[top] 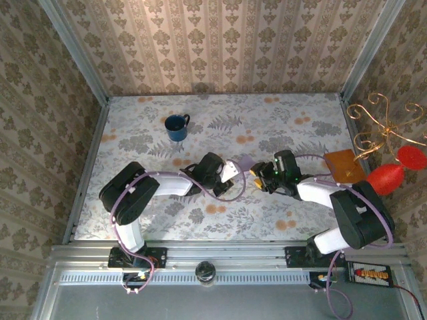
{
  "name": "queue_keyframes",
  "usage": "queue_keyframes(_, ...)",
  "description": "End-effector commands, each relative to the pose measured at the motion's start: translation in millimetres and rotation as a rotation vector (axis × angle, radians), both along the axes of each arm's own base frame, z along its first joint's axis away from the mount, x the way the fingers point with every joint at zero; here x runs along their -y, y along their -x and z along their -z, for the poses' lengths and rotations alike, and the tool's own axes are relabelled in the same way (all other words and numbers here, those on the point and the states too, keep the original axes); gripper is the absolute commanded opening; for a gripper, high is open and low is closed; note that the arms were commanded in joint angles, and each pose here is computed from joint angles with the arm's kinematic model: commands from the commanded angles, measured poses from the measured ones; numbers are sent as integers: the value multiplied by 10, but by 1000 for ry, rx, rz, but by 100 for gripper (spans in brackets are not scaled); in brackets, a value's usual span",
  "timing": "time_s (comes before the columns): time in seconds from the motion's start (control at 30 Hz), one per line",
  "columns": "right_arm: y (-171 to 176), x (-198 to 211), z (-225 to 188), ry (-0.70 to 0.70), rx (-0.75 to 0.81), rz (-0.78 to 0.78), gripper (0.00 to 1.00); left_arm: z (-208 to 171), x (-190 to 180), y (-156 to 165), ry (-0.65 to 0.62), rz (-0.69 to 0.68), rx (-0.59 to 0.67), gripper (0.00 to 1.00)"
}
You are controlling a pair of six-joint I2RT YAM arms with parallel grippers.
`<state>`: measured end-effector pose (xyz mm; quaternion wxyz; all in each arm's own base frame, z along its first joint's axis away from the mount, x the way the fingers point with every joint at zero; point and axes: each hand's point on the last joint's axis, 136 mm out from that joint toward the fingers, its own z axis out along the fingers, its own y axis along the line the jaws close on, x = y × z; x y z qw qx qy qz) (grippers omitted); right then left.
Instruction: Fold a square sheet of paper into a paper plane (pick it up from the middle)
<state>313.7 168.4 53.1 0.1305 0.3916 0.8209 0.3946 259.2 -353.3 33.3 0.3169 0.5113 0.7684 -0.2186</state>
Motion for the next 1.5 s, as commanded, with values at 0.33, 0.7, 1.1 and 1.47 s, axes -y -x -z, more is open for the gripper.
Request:
queue_keyframes(0.33,44,168,-149,279,120,-230,65,-310,41,10,163,-150,-459,5)
queue_keyframes(0.7,-13,75,-50,335,191,-382,73,-329,114,49,233,-230,-746,3)
queue_keyframes(1.1,-57,-65,-44,391,245,-492,78,-254,131,-8,278,-331,-958,2)
queue_keyframes(1.47,-148,-103,40,442,178,-490,79,-180,75,-64,304,-410,-1041,2)
